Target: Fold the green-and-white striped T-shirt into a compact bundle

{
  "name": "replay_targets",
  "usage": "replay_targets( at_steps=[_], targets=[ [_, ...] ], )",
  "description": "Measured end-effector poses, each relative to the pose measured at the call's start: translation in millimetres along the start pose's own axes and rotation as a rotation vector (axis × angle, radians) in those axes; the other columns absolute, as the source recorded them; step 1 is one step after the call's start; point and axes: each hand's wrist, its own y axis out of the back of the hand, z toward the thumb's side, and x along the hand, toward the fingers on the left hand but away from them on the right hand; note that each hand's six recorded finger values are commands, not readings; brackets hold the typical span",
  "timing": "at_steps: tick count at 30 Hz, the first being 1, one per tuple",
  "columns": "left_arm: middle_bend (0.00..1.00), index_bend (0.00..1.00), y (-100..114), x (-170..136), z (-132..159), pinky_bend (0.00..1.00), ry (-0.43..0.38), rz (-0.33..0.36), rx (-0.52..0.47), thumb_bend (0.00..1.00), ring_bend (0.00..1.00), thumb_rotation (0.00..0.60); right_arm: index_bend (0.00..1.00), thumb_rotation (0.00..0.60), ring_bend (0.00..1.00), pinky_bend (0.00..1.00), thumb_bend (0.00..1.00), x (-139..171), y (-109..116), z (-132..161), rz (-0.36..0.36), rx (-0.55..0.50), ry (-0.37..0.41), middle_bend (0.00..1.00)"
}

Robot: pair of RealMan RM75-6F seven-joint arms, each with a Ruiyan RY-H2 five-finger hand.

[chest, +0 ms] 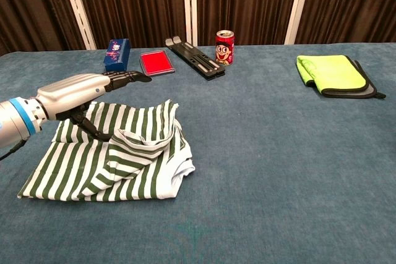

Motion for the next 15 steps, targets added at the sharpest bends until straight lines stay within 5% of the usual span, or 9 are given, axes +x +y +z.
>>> replay_targets(
  at_steps=[15],
  targets=[
    [0.0,0.0,-15,14,54,0.0,-0.12,0.017,-0.092,0.23,0.0,0.6,0.01,0.6,0.0,0.0,0.0,0,0,1,0.0,-0.003,0.001,0.0]
  ],
)
